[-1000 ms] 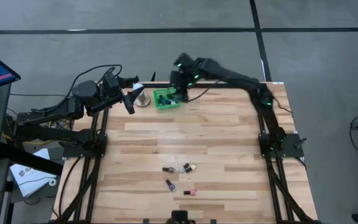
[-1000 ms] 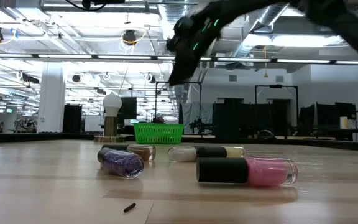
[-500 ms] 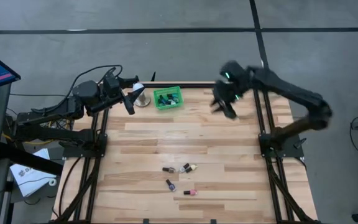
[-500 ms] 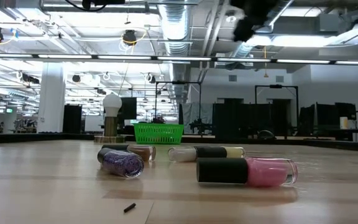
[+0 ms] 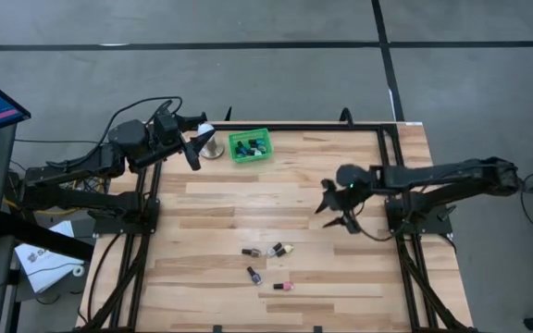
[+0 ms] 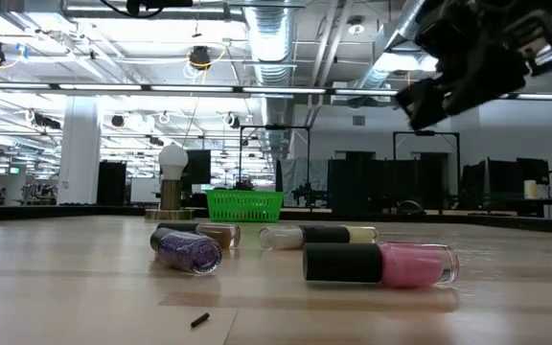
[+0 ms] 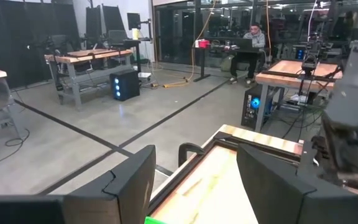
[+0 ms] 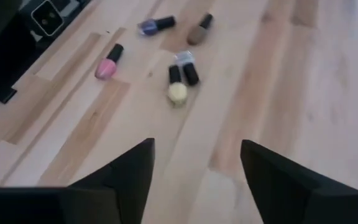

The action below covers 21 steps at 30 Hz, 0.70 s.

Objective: Pick & Place Nail Polish
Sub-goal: Put the yellow nail polish into the green bin

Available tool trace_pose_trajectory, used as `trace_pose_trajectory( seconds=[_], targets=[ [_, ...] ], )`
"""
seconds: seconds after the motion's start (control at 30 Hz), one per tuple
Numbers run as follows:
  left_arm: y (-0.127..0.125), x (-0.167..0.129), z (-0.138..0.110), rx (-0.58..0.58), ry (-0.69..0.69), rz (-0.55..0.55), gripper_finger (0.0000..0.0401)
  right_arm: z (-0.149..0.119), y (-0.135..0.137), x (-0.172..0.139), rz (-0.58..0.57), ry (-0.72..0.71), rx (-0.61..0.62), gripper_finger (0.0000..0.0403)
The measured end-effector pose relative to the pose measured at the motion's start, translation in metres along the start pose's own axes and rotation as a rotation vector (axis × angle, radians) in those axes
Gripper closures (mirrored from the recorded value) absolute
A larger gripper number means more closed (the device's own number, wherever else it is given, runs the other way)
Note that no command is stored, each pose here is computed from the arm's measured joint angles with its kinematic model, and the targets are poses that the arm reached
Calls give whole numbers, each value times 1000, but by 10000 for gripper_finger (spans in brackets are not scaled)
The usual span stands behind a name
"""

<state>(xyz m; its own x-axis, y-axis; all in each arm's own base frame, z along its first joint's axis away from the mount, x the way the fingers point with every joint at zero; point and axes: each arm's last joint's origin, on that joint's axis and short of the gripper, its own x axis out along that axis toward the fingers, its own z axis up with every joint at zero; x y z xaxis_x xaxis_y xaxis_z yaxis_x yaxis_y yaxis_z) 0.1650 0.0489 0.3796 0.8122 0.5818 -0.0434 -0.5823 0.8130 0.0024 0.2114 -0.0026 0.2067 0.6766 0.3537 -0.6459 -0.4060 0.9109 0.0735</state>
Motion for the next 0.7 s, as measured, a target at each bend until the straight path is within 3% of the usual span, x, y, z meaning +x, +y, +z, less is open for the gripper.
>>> trace_pose_trajectory(
  seconds=[0.37,0.7],
  targets=[
    [0,0,0,1,2,3,180,-8,4,87,80,-67,-128,167],
    [0,0,-1,2,6,2,180,-9,-2,148,123,3,-139,167]
  ],
)
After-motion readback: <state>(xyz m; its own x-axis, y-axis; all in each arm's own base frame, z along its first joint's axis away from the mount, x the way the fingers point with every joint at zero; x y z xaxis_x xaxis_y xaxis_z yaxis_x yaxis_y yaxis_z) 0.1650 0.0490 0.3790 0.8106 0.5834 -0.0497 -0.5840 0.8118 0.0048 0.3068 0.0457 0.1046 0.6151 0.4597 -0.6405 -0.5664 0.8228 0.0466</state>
